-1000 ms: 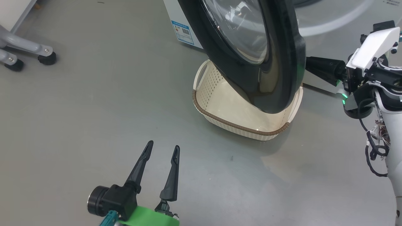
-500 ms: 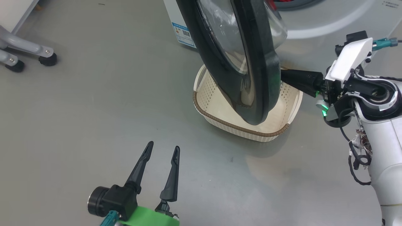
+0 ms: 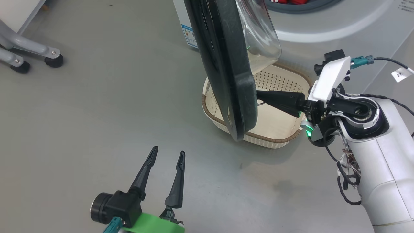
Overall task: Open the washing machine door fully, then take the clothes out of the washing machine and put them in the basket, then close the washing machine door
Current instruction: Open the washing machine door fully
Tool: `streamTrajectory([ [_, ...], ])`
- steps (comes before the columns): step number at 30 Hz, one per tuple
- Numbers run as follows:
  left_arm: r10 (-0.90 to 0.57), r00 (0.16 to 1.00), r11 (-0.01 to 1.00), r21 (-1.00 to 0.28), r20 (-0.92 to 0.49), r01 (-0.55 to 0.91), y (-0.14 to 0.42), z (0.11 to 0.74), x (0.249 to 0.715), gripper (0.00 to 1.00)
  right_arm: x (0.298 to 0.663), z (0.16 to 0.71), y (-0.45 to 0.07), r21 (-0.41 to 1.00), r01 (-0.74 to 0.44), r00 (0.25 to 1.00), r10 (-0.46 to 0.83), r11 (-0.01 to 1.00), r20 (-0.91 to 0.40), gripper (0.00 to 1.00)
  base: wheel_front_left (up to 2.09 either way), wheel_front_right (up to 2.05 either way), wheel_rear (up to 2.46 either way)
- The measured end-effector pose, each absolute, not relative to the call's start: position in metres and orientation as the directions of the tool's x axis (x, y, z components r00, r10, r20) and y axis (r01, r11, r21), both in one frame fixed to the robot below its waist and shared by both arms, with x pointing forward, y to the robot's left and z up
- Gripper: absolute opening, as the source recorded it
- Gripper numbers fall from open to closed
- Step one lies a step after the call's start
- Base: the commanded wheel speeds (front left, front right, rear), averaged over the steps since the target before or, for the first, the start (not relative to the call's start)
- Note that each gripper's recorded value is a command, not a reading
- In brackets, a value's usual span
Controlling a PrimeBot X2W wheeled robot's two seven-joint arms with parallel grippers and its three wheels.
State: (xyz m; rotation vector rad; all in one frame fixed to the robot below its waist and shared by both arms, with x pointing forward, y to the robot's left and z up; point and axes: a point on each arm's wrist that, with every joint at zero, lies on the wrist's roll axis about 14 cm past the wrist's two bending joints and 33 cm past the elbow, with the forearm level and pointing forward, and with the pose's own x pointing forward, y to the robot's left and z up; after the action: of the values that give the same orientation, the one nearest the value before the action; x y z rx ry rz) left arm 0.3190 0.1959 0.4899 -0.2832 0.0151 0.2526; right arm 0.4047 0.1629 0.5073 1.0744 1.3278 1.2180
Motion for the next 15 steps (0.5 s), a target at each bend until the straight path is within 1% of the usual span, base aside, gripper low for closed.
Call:
streamTrajectory([
  [15,0.252,0.967,0.927,-0.276,-0.045,-0.254,0.197,0.492,0.315,1.0,0.373,0.508,0.177,0.997,0.012,-0.175,0.982,0.08,-0.077,0.0,0.0,0.0,0.0],
])
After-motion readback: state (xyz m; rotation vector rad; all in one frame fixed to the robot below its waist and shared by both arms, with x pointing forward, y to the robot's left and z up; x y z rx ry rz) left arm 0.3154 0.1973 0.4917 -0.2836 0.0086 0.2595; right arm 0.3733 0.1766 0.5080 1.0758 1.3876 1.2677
